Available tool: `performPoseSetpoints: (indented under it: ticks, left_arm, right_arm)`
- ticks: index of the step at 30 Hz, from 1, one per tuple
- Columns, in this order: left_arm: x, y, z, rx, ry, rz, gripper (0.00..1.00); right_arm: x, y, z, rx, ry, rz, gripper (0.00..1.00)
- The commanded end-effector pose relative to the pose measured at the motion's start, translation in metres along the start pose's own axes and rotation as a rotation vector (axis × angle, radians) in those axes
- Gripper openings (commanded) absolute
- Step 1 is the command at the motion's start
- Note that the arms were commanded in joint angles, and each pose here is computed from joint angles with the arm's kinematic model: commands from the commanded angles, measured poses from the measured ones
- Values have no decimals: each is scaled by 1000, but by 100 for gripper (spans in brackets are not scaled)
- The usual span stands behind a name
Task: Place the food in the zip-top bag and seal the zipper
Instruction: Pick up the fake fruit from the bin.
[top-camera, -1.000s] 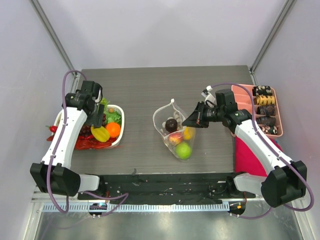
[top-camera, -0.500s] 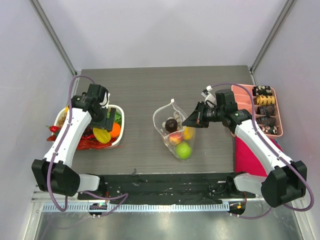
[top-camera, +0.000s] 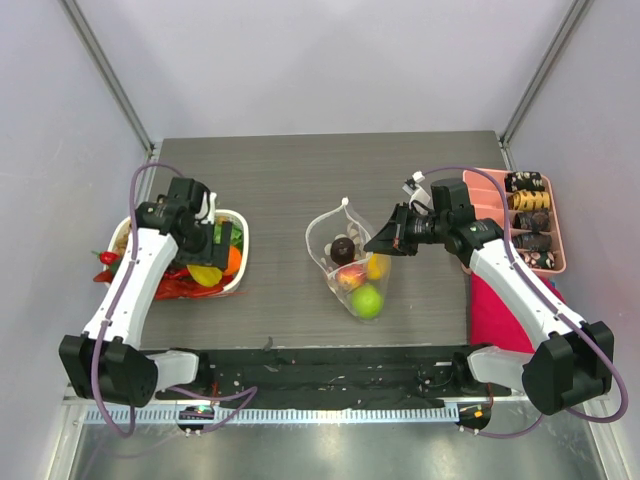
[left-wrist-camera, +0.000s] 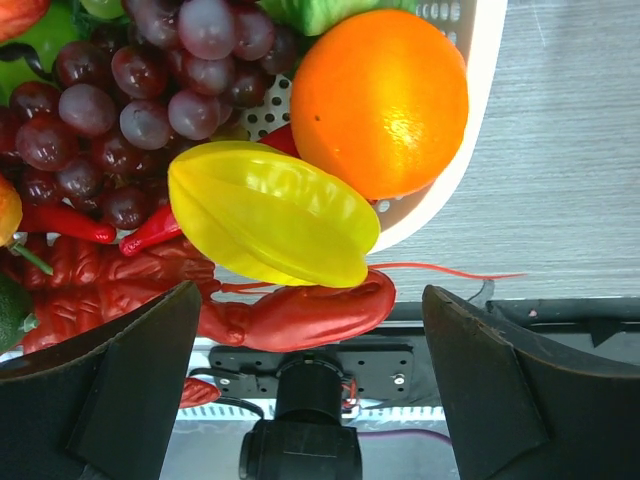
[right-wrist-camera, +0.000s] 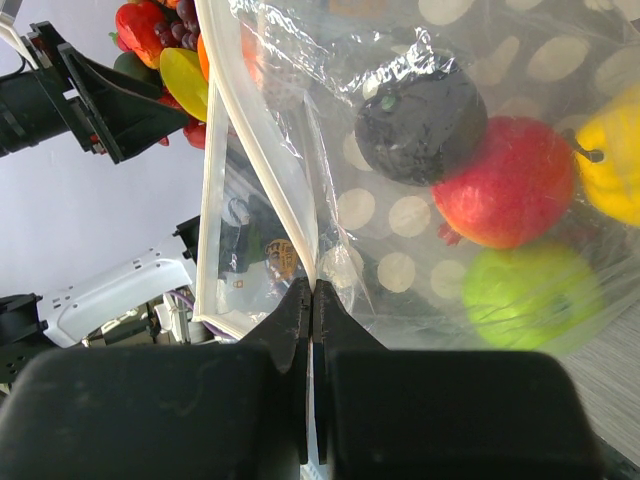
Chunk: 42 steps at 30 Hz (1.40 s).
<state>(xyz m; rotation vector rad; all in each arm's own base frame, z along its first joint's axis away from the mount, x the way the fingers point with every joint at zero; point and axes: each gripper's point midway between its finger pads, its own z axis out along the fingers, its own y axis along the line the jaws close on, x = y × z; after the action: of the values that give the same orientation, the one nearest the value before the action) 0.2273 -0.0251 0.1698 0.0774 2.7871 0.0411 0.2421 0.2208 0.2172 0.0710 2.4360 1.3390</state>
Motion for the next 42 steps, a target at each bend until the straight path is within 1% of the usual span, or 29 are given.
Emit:
performPoseSetpoints:
  ticks: [1,5,8,9,11,19,24,27,28,36,37,42]
  left_arm:
    - [-7,5,4,39,-5,-84,92]
    - [-8,5,7,103,28,-162,90]
    - [-8,2,7,121,32,-173,88]
    - [-8,9,9,115,34,-205,88]
    - [-7,12,11,107,49,-219,84]
    - [-6,15,20,136,80,-271,80]
    - [-8,15,25,158,80,-297,77]
    - [-10,13,27,185,82,-310,73]
    - [-11,12,28,192,82,-312,70]
    - [-11,16,32,200,94,-340,66]
    - [-11,17,32,198,93,-343,62]
    - [-11,21,24,183,89,-340,53]
  right_arm:
    - [-7,14,-8,-29,-42,-50,1]
    - [-7,14,-8,-29,-44,-51,1]
    - [-7,13,-8,-28,-43,-49,1]
    - [-7,13,-8,-28,-43,-49,1]
    - [-8,14,-8,-30,-44,-49,1]
    - [-8,13,-8,-27,-42,-46,1]
    - [-8,12,-6,-24,-39,-44,1]
    - [-8,12,-6,-23,-37,-42,1]
    - [-9,12,-6,-24,-40,-43,1]
    - [-8,10,-5,-19,-35,-37,1]
    - [-8,9,-4,-19,-35,-37,1]
    - [-9,9,-4,-18,-36,-34,1]
